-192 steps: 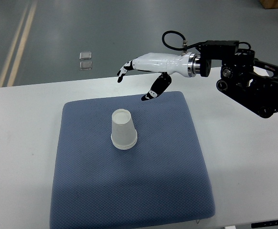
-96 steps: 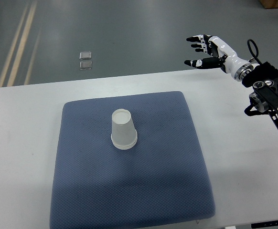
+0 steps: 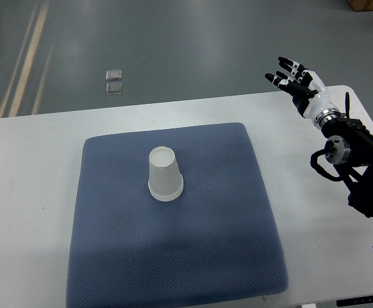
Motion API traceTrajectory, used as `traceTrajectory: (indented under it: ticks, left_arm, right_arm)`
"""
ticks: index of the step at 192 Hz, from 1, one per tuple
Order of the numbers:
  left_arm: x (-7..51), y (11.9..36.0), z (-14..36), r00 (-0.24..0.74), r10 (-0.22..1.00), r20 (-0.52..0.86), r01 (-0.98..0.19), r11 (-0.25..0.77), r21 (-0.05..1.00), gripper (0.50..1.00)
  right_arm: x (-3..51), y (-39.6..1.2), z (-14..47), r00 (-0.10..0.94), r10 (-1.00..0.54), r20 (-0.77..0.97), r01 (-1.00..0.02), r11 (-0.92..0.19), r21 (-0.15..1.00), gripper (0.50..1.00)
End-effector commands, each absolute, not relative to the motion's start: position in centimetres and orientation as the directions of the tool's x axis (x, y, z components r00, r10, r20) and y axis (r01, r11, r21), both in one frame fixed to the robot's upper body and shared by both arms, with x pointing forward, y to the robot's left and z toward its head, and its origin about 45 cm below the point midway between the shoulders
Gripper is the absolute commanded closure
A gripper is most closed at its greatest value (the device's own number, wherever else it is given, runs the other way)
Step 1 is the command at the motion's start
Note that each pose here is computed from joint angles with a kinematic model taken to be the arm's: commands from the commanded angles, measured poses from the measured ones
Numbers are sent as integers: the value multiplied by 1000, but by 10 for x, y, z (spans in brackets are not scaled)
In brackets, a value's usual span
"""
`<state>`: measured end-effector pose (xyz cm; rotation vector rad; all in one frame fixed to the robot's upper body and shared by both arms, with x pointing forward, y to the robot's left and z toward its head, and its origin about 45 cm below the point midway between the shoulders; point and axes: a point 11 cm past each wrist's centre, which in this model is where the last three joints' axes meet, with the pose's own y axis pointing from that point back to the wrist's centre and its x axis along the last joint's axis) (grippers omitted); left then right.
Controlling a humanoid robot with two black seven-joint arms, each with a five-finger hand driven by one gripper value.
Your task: Stack paper cups
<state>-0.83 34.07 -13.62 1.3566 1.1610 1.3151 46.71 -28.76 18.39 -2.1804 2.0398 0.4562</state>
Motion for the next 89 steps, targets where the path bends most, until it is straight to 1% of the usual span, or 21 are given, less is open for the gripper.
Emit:
traceTrajectory:
  ticks: [1,20,49,76,89]
  left_arm:
    - [-8,341,-136,-4,987,163,41,-163,986,500]
    - [-8,341,-136,-3,987,163,41,-163,986,500]
    - [-8,341,-136,-4,986,164,40,-164,986,500]
    - [-8,341,-136,-3,986,164,39,-164,986,500]
    - [-8,341,-136,-3,987,163,41,-163,986,500]
  right_arm:
    - [465,-280,178,45,-941,-336,-988,-92,123,576]
    - [462,-275,175,52,-937,-345,-987,-101,127,576]
    - [460,-252,170,80,-926,-369,-982,-137,131,576]
    - [456,-248,163,92,-929,-358,-978,-153,145,576]
    - [455,-239,161,103,-924,-369,-975,-167,147,576]
